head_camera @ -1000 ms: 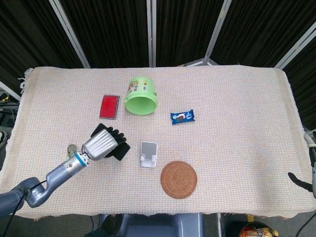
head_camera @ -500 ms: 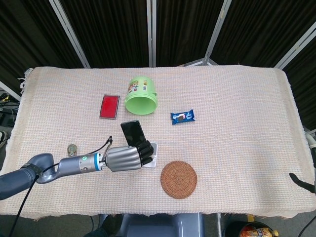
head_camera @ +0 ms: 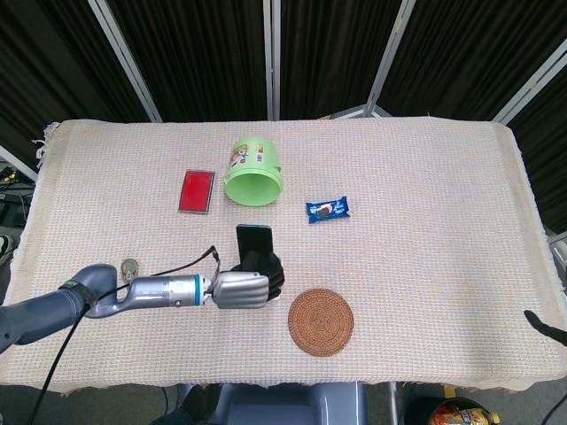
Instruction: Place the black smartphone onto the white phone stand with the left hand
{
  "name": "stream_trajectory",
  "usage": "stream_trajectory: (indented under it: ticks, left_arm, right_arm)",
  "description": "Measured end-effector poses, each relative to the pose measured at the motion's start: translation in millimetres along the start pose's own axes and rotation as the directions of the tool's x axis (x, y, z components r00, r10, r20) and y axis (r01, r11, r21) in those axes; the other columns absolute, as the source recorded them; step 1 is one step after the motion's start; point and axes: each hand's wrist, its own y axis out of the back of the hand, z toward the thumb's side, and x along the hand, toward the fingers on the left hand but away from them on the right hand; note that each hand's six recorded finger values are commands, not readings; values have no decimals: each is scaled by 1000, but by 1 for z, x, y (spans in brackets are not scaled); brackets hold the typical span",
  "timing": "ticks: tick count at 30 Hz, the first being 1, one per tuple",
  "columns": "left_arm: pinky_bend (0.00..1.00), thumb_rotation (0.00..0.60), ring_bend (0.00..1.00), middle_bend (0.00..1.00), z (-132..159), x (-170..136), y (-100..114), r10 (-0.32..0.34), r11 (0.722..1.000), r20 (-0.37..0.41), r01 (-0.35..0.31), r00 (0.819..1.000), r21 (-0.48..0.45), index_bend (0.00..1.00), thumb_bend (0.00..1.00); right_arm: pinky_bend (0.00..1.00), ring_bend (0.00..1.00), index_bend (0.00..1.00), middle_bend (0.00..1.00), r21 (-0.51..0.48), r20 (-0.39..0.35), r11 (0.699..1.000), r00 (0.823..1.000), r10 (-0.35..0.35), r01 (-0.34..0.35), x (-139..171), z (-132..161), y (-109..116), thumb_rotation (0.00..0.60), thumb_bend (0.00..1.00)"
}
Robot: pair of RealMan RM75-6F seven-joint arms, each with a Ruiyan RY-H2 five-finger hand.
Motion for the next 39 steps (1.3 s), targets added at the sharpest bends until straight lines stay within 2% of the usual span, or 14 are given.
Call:
stream_trajectory:
  ticks: [6, 12, 21, 26, 32, 39]
  left_arm:
    - [370, 600, 446, 382, 1, 9, -1, -19, 998, 9, 18, 1000, 59, 468, 0]
    - [358, 600, 433, 363, 2, 17, -1, -40, 992, -14, 42, 999, 119, 463, 0]
    - [355, 600, 427, 361, 12, 29, 3, -55, 991, -19, 57, 998, 124, 456, 0]
    - [279, 600, 402, 336, 17, 31, 2, -62, 989, 6, 61, 998, 137, 426, 0]
    - [274, 600, 398, 332, 21, 30, 2, -75, 985, 13, 72, 997, 158, 419, 0]
    - [234, 600, 332, 252, 23, 32, 2, -84, 983, 8, 81, 996, 162, 372, 0]
  right_arm:
    - [0, 0, 0, 0, -6, 4, 1000, 1000, -1, 1, 0, -2, 1, 600, 0]
    - [0, 0, 0, 0, -15, 5, 1000, 1000, -4, 5, 0, -3, 3, 600, 0]
    - [0, 0, 0, 0, -26, 7, 1000, 1000, -8, 8, 0, -6, 6, 600, 0]
    - [0, 0, 0, 0, -32, 8, 999, 1000, -10, 11, 1, -7, 7, 600, 0]
    - [0, 0, 0, 0, -35, 6, 999, 1000, -12, 12, 2, -7, 8, 600, 0]
    - [0, 0, 0, 0, -39, 6, 999, 1000, -11, 11, 2, -7, 9, 600, 0]
